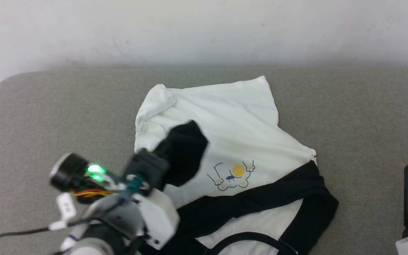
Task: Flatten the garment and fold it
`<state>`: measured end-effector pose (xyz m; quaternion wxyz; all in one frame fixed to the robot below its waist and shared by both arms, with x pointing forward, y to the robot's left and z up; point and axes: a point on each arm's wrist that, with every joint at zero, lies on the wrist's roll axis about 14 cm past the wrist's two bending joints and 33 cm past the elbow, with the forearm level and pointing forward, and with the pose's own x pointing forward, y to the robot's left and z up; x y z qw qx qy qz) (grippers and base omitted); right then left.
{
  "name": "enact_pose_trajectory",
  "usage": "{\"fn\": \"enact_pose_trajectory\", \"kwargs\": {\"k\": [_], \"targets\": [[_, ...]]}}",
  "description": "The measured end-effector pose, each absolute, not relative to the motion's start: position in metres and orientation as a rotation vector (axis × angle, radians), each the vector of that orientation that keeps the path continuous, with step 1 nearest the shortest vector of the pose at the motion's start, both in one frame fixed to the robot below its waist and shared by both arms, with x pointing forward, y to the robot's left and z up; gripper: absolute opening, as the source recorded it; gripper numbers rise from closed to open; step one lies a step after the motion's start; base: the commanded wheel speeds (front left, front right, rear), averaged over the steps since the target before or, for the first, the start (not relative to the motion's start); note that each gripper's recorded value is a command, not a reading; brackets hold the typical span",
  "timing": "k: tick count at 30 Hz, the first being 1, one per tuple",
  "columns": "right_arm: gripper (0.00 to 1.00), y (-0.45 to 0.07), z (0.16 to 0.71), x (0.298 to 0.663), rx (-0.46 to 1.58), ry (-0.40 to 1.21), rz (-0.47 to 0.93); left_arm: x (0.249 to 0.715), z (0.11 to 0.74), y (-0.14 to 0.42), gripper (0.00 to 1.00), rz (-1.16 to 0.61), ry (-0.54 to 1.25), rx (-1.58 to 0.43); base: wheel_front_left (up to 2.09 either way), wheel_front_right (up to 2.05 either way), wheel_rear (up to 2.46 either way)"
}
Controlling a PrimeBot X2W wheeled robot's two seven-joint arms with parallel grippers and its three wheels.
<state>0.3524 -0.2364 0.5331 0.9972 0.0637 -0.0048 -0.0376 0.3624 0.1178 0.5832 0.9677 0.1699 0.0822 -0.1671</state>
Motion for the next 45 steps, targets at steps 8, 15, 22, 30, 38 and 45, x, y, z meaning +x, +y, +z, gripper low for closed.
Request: {"fn": "enact_pose_trajectory", "kwargs": {"k": [8,15,22,30,38,45], "targets": [[1.00,-0.238,0.533,0.346,0.128,-0.010,-0.079,0.343,0.571,0.040,0.00,-0.582,0.159,0.381,0.00,0.00,0.00],[1.00,-0.239,0.530,0.345,0.137,-0.003,-0.086,0.330,0.555,-0.007,0.00,-0.732,0.141,0.395,0.00,0.00,0.00],[1.00,-0.240,0.524,0.345,0.139,0.017,-0.092,0.312,0.513,-0.041,0.00,-0.878,0.208,0.441,0.00,0.00,0.00],[1.00,-0.240,0.520,0.342,0.144,0.027,-0.093,0.301,0.448,-0.035,0.00,-0.922,0.388,0.529,0.00,0.00,0.00],[1.00,-0.240,0.520,0.341,0.145,0.030,-0.094,0.303,0.428,-0.031,0.37,-0.905,0.436,0.516,0.00,0.00,0.00],[1.00,-0.237,0.521,0.341,0.147,0.027,-0.085,0.313,0.445,-0.038,1.00,-0.862,0.385,0.408,0.00,0.00,0.00]]}}
